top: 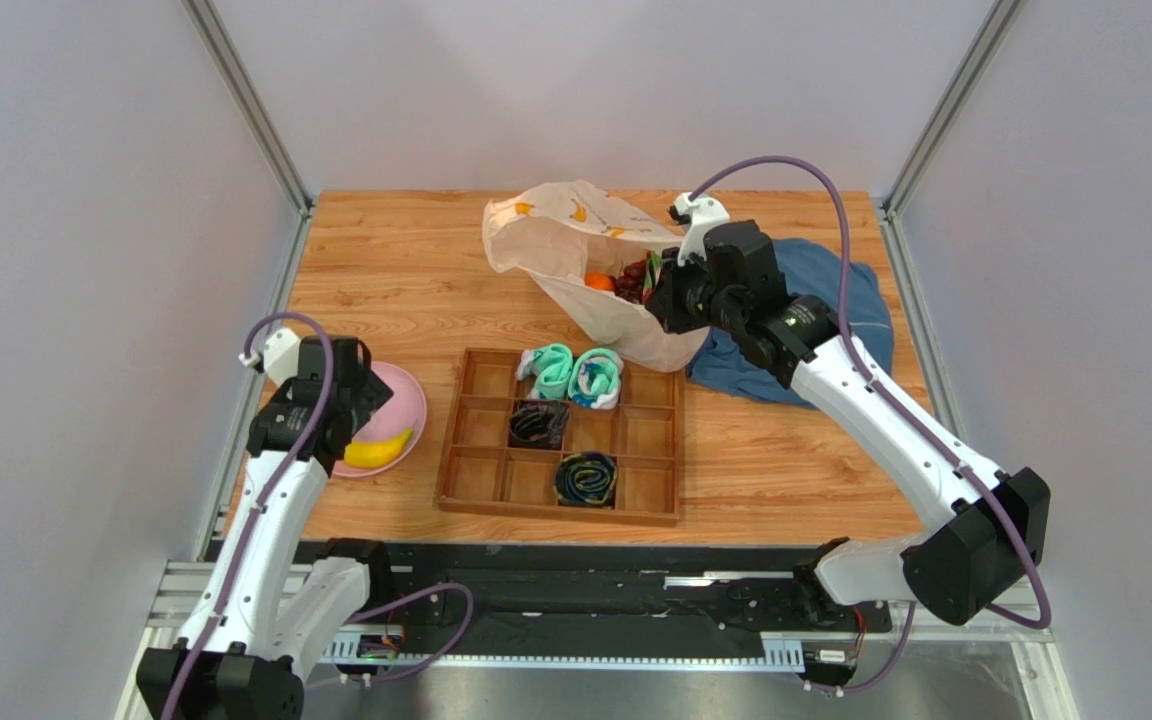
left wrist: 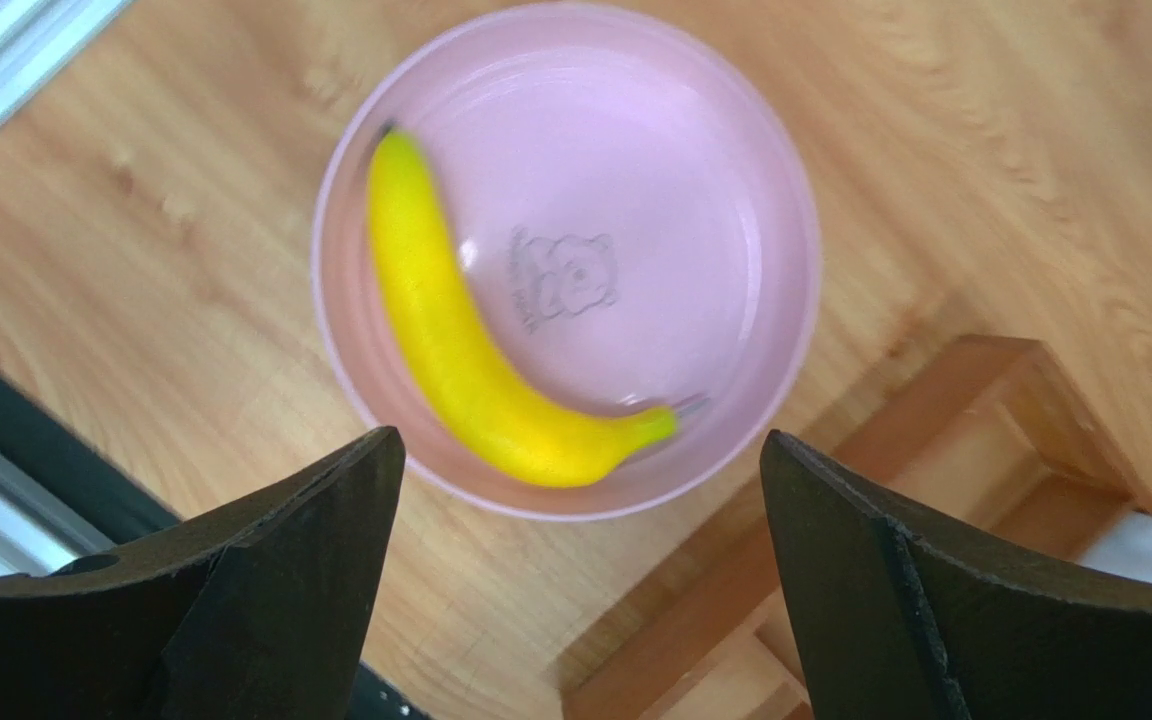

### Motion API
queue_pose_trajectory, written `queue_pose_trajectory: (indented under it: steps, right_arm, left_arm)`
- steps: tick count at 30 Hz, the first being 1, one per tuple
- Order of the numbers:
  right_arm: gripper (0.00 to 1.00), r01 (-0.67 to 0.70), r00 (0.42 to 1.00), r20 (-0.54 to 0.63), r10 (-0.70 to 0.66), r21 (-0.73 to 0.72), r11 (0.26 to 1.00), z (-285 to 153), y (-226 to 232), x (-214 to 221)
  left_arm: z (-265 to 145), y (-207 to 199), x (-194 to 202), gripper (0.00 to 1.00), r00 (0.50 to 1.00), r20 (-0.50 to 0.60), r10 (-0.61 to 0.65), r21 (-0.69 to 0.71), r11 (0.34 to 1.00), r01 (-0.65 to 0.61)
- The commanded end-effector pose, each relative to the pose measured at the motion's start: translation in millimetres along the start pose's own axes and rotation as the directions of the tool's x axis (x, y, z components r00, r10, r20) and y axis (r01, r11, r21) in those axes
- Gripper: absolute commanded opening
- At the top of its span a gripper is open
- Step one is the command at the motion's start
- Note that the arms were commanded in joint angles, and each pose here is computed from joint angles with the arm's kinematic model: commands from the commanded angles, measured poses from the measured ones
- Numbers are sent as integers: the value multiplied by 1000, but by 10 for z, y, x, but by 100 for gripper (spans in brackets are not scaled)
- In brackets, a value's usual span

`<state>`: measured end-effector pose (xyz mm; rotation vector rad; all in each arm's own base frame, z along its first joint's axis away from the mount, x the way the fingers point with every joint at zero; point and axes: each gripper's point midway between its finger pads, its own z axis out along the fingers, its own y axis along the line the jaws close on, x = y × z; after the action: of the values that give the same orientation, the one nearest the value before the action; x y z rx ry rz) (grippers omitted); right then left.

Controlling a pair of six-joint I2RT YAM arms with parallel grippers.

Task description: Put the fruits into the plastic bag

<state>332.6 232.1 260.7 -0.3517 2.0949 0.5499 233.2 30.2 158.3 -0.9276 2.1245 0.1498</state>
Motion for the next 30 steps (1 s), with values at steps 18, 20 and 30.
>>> queue_pose_trajectory:
  steps: [18,20,30]
  right_arm:
    - [4,18,998,61,-18,-5,1000,-43,30,-159]
    - [4,19,998,62,-18,-6,1000,-45,35,-165]
    - [4,21,998,59,-21,2,1000,-48,22,-159]
  left_arm:
    - [565,257,551,89,931,-125,-344,-97,938,333]
    - [614,272,567,87,929,-133,-347,-109,936,334]
    - [799,338,602,78,918,-154,-366,-131,928,348]
